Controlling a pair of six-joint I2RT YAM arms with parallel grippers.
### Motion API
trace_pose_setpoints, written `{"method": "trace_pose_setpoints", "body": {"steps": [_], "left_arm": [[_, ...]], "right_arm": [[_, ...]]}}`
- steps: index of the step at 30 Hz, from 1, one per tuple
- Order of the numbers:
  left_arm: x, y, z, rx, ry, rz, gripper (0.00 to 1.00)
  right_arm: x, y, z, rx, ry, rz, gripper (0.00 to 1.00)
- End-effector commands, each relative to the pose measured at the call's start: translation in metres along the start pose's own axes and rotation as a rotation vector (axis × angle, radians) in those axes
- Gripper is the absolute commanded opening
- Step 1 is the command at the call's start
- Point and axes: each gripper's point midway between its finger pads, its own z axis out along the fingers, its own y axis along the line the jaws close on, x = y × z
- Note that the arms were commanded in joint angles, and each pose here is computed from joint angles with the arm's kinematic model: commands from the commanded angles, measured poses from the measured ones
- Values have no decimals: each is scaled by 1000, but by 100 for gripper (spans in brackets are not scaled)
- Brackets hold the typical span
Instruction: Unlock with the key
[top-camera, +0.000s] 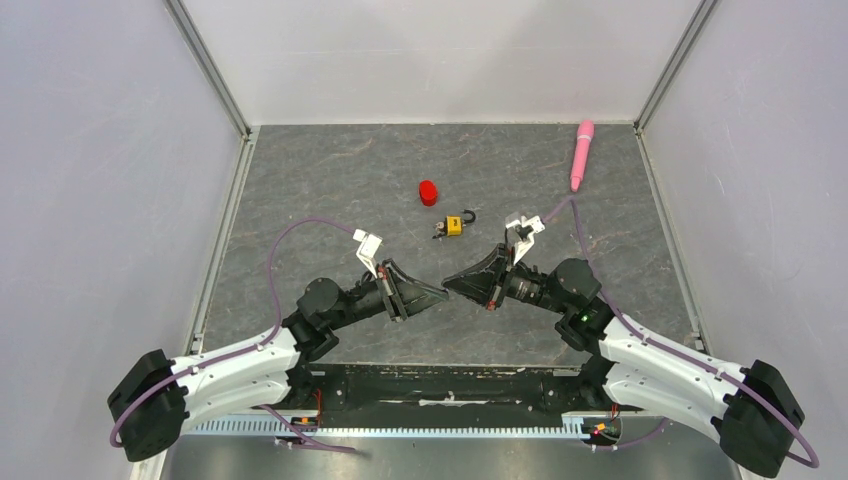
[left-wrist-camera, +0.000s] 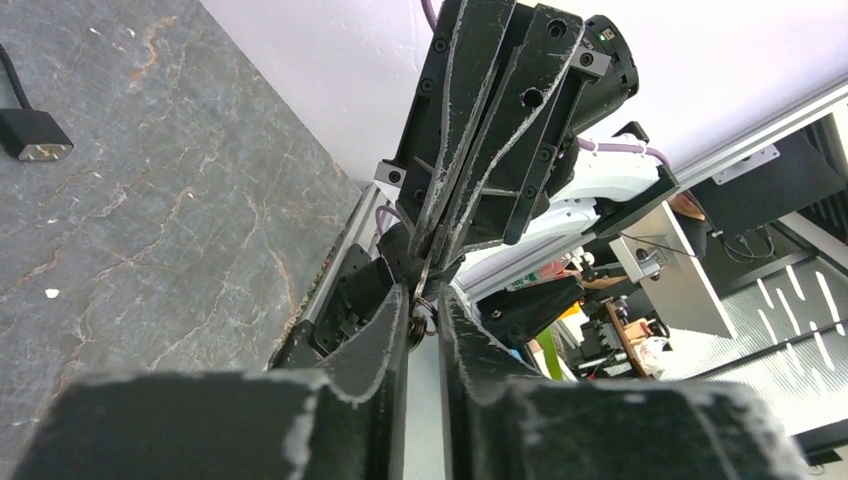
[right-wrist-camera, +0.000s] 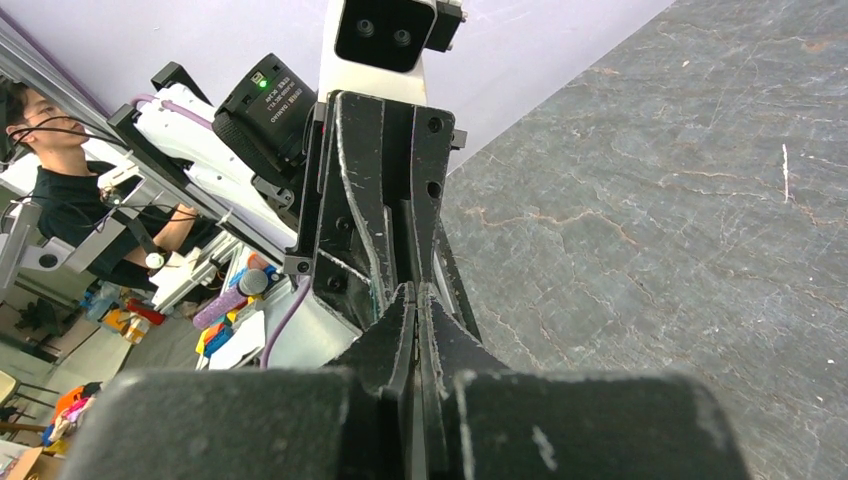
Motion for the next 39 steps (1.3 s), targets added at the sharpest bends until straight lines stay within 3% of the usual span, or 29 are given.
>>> {"method": "trace_pose_setpoints", "body": {"steps": [1, 3, 6, 8, 10, 13, 18, 25, 33, 39], "left_arm": [[-15, -23, 3, 76, -40, 15, 13], [-15, -22, 3, 74, -41, 15, 2], [-15, -19, 2, 58, -45, 8, 2], [-13, -9, 0, 8, -48, -8, 2], [-11, 8, -2, -83, -42, -16, 2], [-5, 33, -9, -223, -18, -25, 2], [12, 74, -26, -411, 46, -99, 2], [30, 105, -40, -522, 90, -193, 2], [30, 110, -40, -552, 119, -158, 2], [34, 115, -40, -563, 133, -164, 2]], "right_arm": [[-5, 2, 0, -13, -25, -11, 0], [-3, 0, 0, -10, -20, -9, 0], [-2, -5, -1, 22, -15, -15, 1], [-5, -12, -2, 68, -6, -36, 9], [-9, -22, -4, 131, 5, -66, 35], [-21, -47, -11, 280, 13, -120, 63], [-32, -130, -60, 816, 76, -139, 96], [-39, -189, -120, 1197, 104, -157, 98], [-33, -245, -160, 1399, 192, 6, 98], [-19, -276, -149, 1419, 303, 69, 91]]}}
